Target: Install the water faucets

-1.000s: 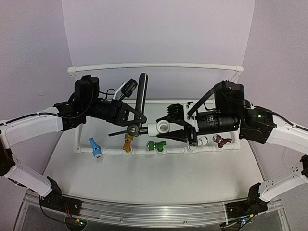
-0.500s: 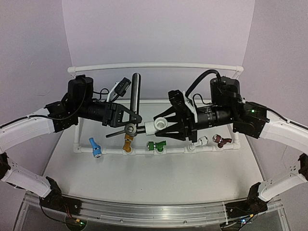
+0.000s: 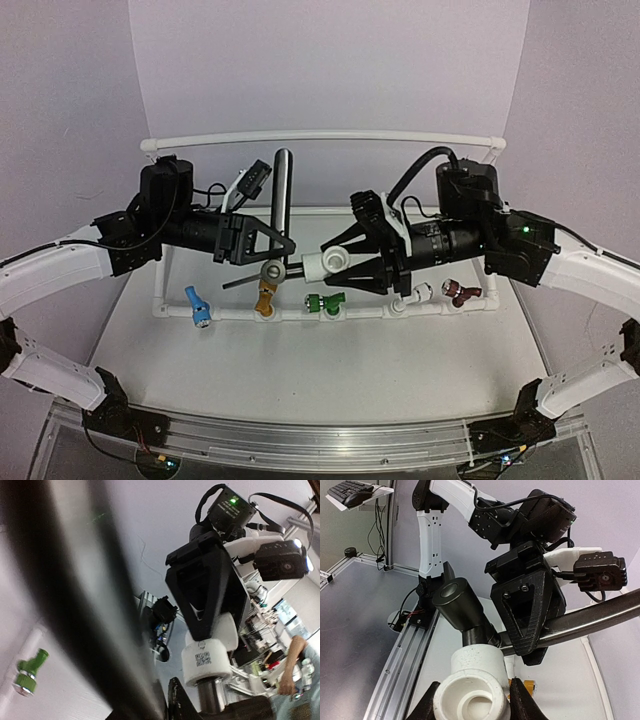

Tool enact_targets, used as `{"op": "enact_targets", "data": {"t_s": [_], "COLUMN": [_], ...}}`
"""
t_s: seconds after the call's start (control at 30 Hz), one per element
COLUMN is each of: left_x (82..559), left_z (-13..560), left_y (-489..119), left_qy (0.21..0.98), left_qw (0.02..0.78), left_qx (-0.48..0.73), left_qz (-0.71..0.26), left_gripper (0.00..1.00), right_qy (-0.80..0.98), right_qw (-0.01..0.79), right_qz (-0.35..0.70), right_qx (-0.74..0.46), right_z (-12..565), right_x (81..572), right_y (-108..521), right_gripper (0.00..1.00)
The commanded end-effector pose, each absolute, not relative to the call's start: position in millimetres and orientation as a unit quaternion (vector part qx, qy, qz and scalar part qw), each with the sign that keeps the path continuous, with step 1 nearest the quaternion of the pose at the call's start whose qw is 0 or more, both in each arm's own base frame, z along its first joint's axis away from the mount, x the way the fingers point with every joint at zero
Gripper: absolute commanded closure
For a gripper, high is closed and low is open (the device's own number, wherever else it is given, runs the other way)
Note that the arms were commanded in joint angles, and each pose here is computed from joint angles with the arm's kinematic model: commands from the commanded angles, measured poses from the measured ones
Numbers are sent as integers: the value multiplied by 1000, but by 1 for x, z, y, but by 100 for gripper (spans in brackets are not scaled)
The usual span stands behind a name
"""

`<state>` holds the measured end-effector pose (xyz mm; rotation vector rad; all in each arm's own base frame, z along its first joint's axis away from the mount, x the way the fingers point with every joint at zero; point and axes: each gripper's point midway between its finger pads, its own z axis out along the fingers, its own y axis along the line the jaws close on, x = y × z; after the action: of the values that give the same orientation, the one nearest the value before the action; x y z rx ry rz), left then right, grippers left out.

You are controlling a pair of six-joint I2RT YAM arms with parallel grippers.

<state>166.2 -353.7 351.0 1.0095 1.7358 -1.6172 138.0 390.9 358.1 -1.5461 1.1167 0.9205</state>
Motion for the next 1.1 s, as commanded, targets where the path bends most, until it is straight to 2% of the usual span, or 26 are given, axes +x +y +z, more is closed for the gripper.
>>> {"op": "enact_targets", "data": {"t_s": [0.0,0.1,0.17,0.27,0.63,0.8,1.07], "left_x": [178,184,192,205,309,351,407], "left_z": [427,430,428,419,360,325,258], "left_y": [-341,-343,-346,-351,-320,-295,-256], "left_qy": [530,548,568,601,756,792,840], "left_qw": [471,458,449,430,411,376,352], "left_qx": [419,396,375,346,159,43,-123], "left_qz": [-566,-577,-579,-578,-483,-480,-393], "left_gripper": [100,100,100,100,100,100,100], "right_qy": [532,520,504,490,561,580,577], "right_qw": [424,472,498,525,592,599,600], "right_qz": [408,355,325,298,201,171,168], "right_qx": [-609,-617,-626,-629,-543,-525,-528], "right_z": [350,359,365,376,391,386,380], "right_x": [132,145,149,153,203,217,216], "right_y": [374,369,364,359,340,331,328], "right_gripper": [32,16,13,2,2,2,2]}}
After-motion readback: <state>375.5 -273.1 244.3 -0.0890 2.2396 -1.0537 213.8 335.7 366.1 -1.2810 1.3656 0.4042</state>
